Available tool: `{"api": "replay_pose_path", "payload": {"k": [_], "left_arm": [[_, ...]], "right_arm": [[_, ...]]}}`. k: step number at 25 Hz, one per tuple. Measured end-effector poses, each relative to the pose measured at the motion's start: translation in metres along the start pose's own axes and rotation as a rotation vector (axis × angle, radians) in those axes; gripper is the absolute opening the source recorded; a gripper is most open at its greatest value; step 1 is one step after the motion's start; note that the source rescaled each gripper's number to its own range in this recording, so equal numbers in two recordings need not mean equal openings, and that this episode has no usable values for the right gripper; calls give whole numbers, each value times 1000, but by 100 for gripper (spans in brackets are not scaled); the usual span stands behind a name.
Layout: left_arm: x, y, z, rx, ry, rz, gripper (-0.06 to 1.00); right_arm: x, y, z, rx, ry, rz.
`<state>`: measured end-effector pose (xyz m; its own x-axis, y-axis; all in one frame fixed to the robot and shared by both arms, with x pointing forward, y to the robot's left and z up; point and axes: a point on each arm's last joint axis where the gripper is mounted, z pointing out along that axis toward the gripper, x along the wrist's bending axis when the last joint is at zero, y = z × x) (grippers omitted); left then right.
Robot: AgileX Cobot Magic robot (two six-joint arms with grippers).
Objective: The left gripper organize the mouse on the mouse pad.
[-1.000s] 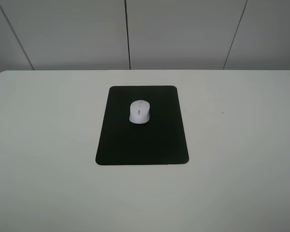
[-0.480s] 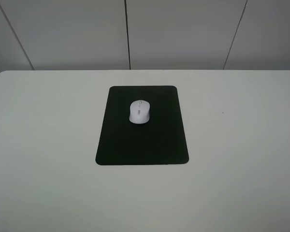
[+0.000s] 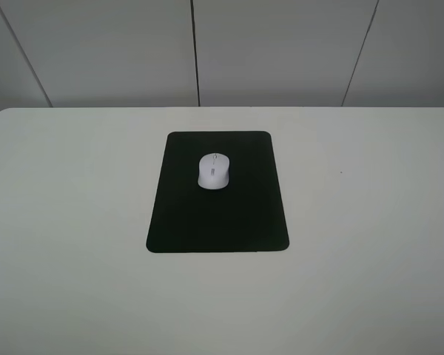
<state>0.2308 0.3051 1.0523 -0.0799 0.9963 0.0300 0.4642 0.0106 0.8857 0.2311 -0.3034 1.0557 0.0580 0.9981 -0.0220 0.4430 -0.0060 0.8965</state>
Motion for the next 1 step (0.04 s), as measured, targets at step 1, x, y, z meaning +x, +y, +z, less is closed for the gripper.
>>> {"api": "replay_pose_path", "payload": {"k": [1], "left_arm": [[0,0,0,0,0,0,100]], "right_arm": [[0,0,0,0,0,0]]}}
